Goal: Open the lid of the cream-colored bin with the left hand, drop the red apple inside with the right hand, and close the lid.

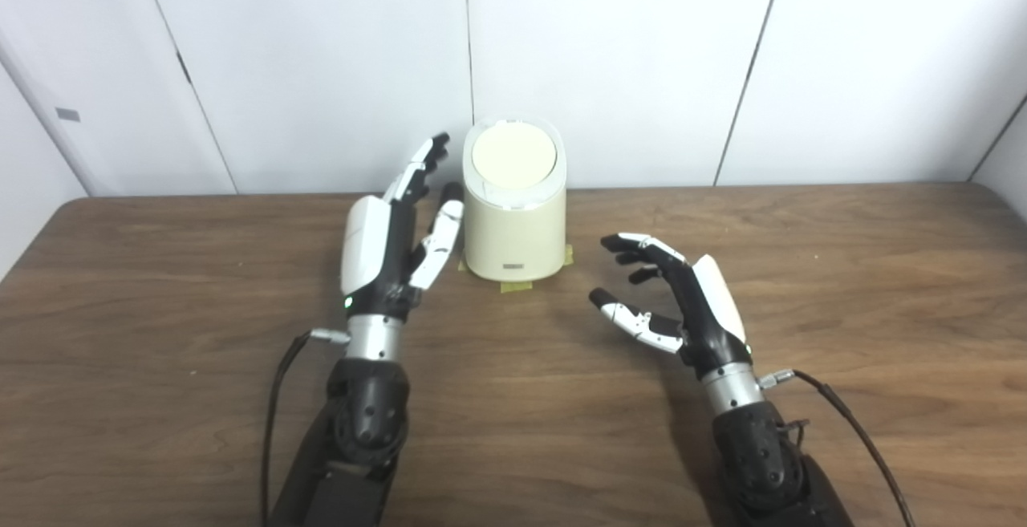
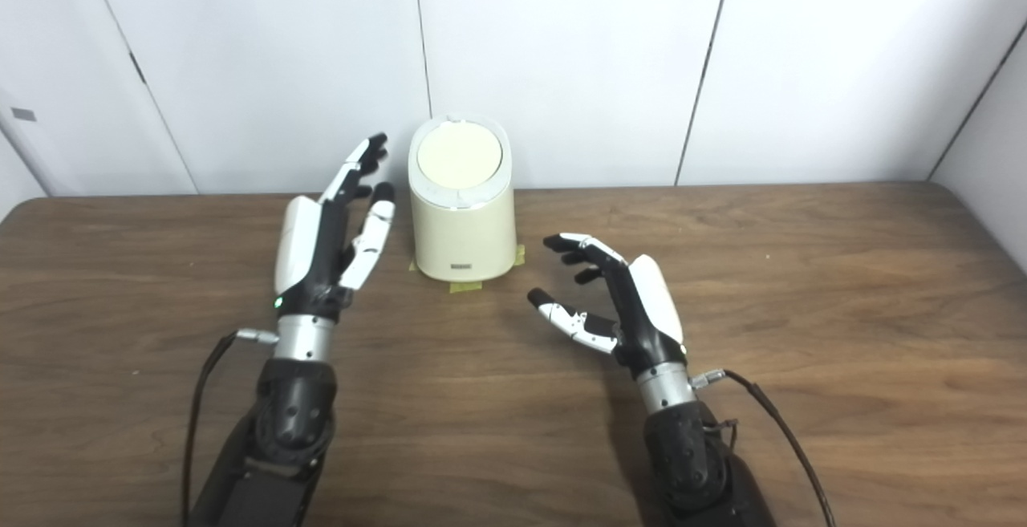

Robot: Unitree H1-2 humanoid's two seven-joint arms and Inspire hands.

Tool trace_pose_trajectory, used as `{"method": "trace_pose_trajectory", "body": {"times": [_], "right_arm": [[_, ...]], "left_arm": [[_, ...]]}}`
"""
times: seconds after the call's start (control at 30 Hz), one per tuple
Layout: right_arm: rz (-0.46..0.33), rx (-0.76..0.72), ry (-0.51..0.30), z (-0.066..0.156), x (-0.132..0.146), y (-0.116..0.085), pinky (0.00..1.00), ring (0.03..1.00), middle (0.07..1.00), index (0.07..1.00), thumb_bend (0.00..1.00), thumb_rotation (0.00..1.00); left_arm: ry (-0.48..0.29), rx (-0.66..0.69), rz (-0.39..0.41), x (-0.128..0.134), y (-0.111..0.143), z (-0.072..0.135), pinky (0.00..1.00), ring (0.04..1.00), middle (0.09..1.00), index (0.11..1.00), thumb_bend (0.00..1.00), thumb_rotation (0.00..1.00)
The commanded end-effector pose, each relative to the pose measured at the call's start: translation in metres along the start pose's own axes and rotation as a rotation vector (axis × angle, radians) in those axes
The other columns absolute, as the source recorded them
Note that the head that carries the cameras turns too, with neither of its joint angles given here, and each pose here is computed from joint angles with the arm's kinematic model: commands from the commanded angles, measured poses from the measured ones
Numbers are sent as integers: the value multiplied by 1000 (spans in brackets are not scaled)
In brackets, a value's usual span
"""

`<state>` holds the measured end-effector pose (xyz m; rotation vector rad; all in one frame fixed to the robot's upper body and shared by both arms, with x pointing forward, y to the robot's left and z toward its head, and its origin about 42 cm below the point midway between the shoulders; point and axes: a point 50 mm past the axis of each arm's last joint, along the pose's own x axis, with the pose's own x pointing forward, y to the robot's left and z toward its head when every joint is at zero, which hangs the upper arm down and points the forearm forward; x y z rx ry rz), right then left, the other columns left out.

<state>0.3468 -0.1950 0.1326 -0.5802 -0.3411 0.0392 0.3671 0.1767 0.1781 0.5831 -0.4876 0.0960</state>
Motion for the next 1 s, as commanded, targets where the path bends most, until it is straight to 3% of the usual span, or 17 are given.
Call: {"method": "trace_pose_trajectory", "body": {"times": [0.0, 0.13, 0.27, 0.47, 0.73, 0.97], "right_arm": [[-52, -6, -87, 12, 14, -11, 584, 710, 739, 720, 265, 454], [-63, -3, -93, 9, 13, -13, 579, 702, 735, 724, 262, 445], [-66, -2, -92, 9, 12, -14, 572, 696, 732, 723, 263, 441], [-62, -1, -96, 7, 10, -16, 582, 703, 732, 720, 263, 412], [-69, -12, -108, 5, 10, -19, 567, 688, 721, 712, 270, 529], [-77, -9, -106, 5, 10, -19, 569, 690, 722, 712, 264, 513]], "left_arm": [[-50, -27, 61, 3, 14, 1, 626, 730, 744, 734, 184, 766], [-18, -97, 73, -14, 21, -14, 587, 697, 723, 714, 188, 562], [23, -150, 75, -28, 24, -24, 593, 695, 724, 712, 186, 480], [48, -182, 69, -43, 22, -30, 591, 690, 718, 711, 208, 489], [58, -156, 64, -51, 20, -38, 600, 698, 722, 712, 207, 436], [78, -148, 59, -50, 21, -40, 617, 709, 727, 717, 204, 460]]}}
